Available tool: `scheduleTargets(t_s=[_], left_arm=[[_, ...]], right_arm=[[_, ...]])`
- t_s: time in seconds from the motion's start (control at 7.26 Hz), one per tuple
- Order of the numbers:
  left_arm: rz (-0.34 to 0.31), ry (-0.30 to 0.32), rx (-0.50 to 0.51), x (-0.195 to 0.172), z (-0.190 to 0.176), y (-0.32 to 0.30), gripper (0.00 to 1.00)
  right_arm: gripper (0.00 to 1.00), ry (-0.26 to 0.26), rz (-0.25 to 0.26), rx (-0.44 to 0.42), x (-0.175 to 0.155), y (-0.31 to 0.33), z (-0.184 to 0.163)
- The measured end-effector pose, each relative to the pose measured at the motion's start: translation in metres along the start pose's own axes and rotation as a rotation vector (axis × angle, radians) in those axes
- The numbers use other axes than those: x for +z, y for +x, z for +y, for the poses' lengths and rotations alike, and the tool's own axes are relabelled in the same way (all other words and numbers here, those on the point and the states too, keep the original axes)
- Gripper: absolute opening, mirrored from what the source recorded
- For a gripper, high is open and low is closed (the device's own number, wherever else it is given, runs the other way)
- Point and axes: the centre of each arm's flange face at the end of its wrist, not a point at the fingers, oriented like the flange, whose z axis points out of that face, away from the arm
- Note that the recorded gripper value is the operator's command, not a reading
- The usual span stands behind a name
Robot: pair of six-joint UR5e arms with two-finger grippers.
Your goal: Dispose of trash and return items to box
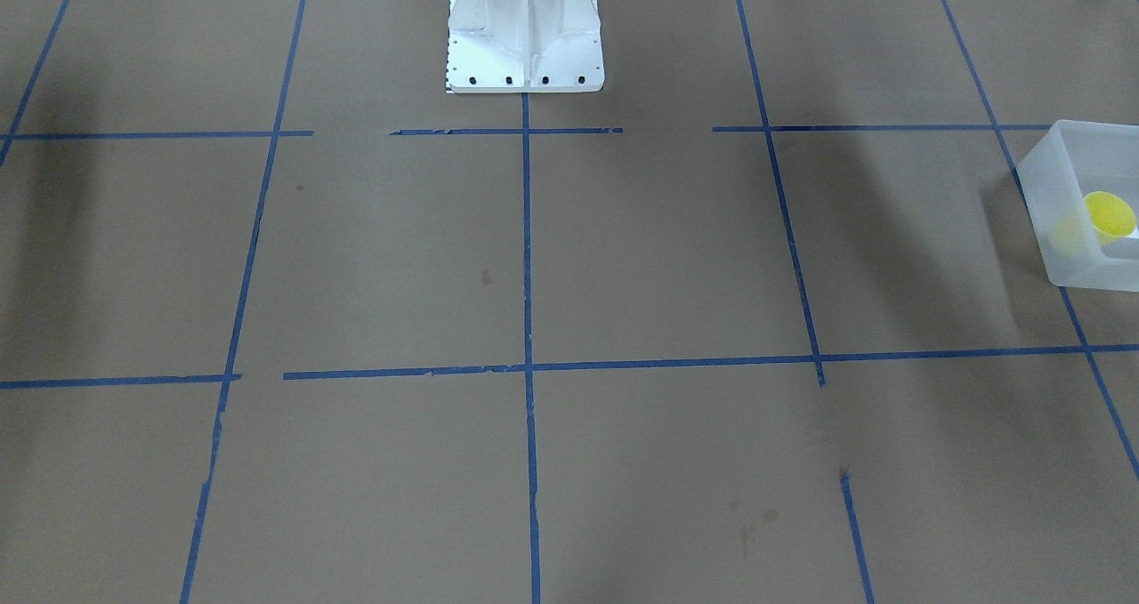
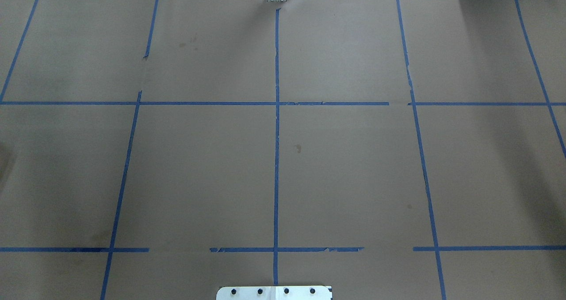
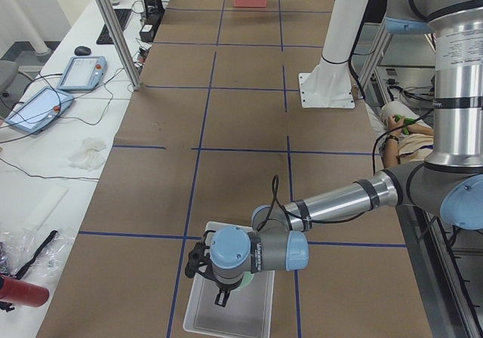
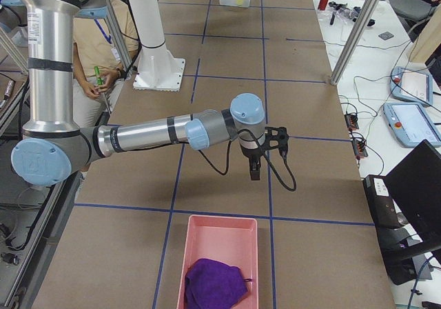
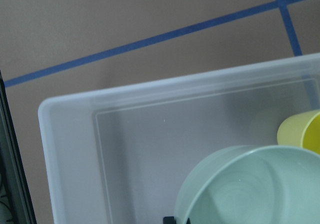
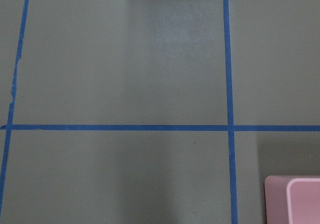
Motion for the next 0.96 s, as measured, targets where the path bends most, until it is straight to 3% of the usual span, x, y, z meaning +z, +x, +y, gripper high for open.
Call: scheduleTargets(t_s=[0.28,0.41,0.55,0.69,0.96], left_arm=[[-0.007,0.023,-0.037,0.019,0.012,-0.012,0.04],[-0.007,0.030,-0.046,0.027,0.018,-0.017,0.52],[-0.001,0.036,-0.049,0.032,0.022,-0.019,0.78],[0.008,0.046,-0.045,0.032,0.020,-0.017,0.91],[0.035,0.099,-0.074,0.011,-0.001,-0.001,0.93]], right_arm=[[1.00,-0.003,0.000,0.001,0.000,-0.001,0.000],[1.00,-0.006,-0.001,0.002,0.001,-0.002,0.000],[1.00,-0.011,-0.004,0.002,0.003,-0.002,0.000],[1.00,-0.016,-0.011,0.002,0.004,-0.003,0.000],[1.00,-0.021,-0.015,0.004,0.006,-0.003,0.001]])
